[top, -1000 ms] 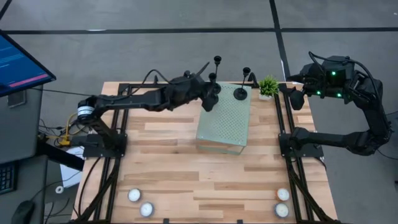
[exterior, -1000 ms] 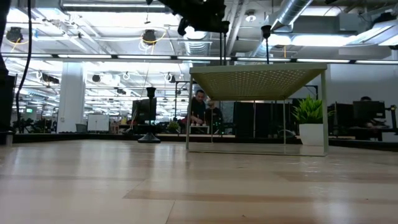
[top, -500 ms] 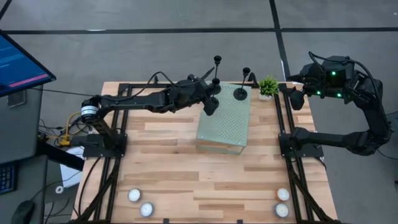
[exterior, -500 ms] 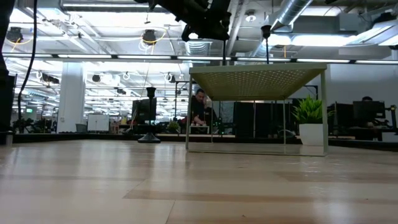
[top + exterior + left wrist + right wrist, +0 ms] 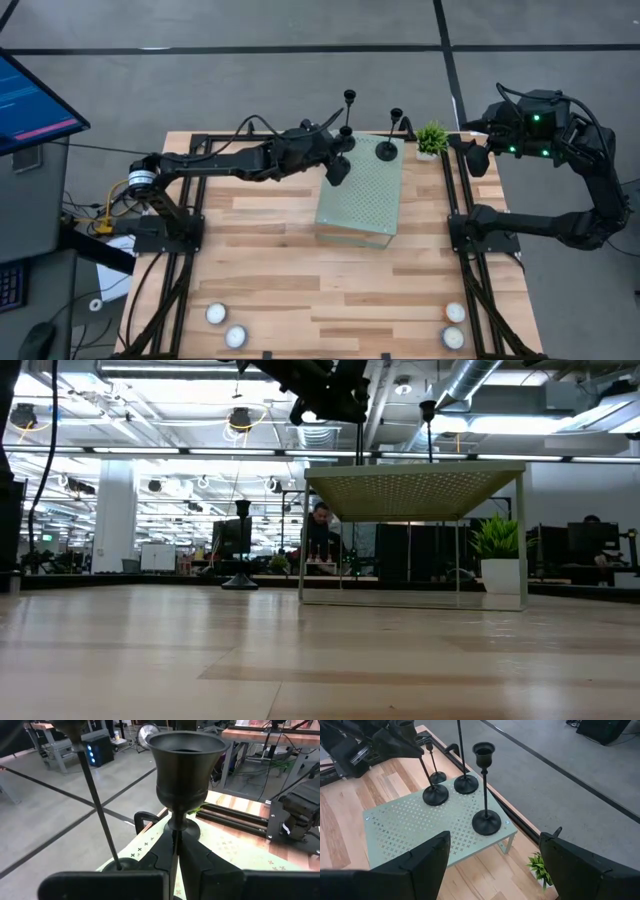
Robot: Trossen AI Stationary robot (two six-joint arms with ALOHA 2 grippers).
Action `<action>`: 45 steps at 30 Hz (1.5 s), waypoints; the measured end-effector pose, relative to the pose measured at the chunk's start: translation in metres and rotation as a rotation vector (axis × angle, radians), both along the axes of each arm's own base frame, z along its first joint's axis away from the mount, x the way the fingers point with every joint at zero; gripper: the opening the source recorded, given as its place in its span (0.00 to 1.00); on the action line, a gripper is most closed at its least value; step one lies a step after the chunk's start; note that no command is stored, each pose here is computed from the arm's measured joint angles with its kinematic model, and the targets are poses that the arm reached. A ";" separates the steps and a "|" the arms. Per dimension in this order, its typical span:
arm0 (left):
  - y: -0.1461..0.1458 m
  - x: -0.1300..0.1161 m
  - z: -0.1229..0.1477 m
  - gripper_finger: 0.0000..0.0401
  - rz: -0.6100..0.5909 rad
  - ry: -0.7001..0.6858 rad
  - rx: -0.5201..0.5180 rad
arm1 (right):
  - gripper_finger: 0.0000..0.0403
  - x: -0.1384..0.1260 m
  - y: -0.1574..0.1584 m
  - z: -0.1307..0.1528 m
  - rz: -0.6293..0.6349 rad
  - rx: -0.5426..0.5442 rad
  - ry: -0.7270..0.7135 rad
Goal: Pick & Place candle stick holders
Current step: Put the black candle holder on the shelf, then put the black candle holder on the shelf and align it with the bottom black candle holder
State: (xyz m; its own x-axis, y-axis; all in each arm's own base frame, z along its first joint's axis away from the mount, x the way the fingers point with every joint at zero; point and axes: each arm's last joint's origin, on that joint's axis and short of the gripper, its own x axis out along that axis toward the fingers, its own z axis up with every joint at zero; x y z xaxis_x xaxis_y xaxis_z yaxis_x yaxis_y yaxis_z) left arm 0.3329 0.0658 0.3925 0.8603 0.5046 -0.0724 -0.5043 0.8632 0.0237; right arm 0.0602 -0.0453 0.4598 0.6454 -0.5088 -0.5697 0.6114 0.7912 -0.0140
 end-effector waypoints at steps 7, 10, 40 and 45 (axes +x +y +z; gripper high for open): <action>0.000 0.000 0.000 0.08 0.000 -0.001 0.000 | 0.74 0.000 0.000 0.000 0.000 0.000 0.000; 0.000 0.000 0.000 0.16 -0.006 0.002 0.005 | 0.74 0.000 0.000 0.000 0.000 0.000 0.000; -0.025 -0.119 0.006 0.61 0.352 0.239 -0.069 | 0.74 0.000 0.000 0.000 0.002 0.002 -0.001; -0.026 -0.143 -0.050 0.61 0.426 0.222 -0.208 | 0.74 0.000 0.000 0.000 -0.007 0.012 -0.009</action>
